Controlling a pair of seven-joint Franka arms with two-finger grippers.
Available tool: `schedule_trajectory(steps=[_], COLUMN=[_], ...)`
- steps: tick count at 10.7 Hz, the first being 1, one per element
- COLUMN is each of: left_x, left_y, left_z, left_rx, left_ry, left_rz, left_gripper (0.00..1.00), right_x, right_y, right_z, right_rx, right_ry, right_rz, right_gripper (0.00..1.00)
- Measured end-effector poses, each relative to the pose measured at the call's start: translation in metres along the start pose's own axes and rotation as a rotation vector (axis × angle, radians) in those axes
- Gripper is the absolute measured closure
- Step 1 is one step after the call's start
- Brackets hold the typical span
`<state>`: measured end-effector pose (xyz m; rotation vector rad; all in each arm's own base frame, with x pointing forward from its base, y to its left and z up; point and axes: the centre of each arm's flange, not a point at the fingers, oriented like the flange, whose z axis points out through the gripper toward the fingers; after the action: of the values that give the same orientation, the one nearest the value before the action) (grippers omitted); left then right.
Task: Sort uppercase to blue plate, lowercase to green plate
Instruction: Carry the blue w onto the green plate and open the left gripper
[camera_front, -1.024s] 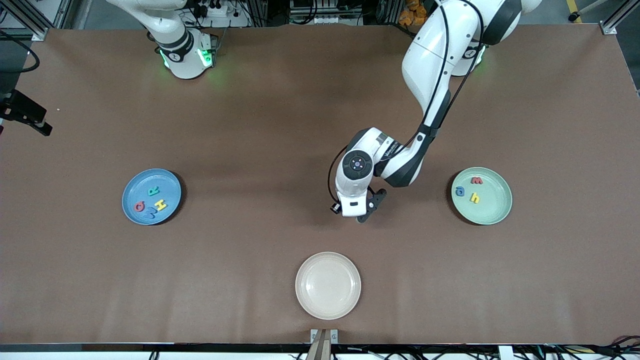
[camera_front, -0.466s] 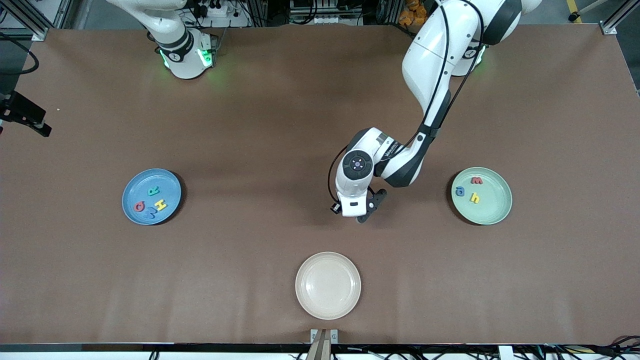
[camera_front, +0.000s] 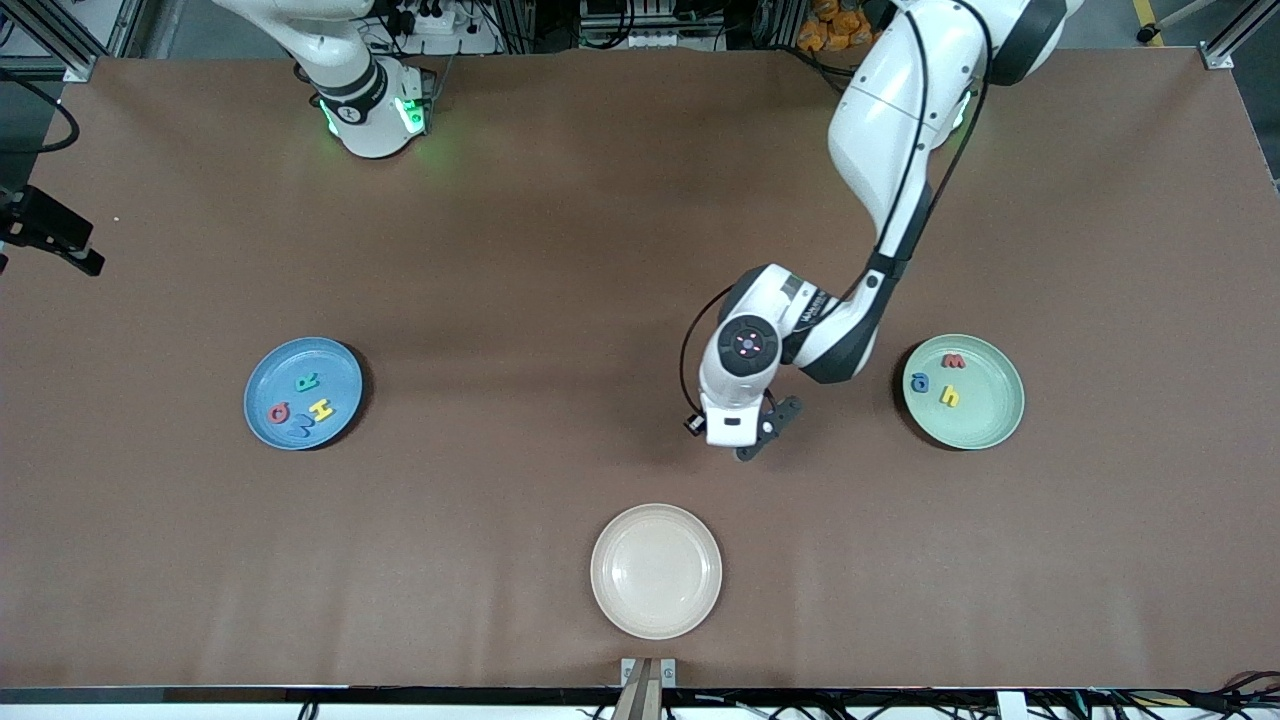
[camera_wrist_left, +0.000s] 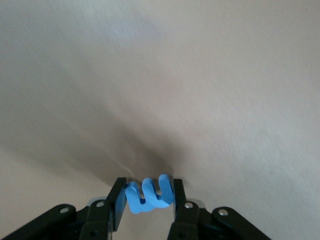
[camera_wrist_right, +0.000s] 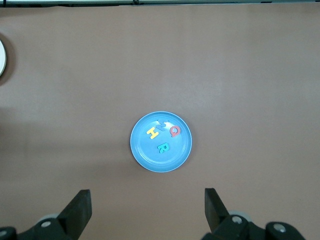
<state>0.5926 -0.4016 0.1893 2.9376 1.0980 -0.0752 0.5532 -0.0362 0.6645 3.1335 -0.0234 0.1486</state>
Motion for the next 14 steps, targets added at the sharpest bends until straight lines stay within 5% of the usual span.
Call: schedule_trajectory(steps=[8, 14], left_x=[0.097, 0.186], left_y=[-0.118, -0.235], left_z=[-0.022, -0.052], left_rx=[0.063, 0.194], left_ry=[-0.098, -0.162], left_rz=[0.200, 0.333], left_gripper=[0.58, 0.58], right_x=[0.005, 0.013], right_y=[0.001, -0.001], right_z=[0.011, 0.028], right_rx=[0.003, 0.007], right_ry=[-0.019, -0.047], right_rz=[0.002, -0.004], right_gripper=[0.00, 0.00])
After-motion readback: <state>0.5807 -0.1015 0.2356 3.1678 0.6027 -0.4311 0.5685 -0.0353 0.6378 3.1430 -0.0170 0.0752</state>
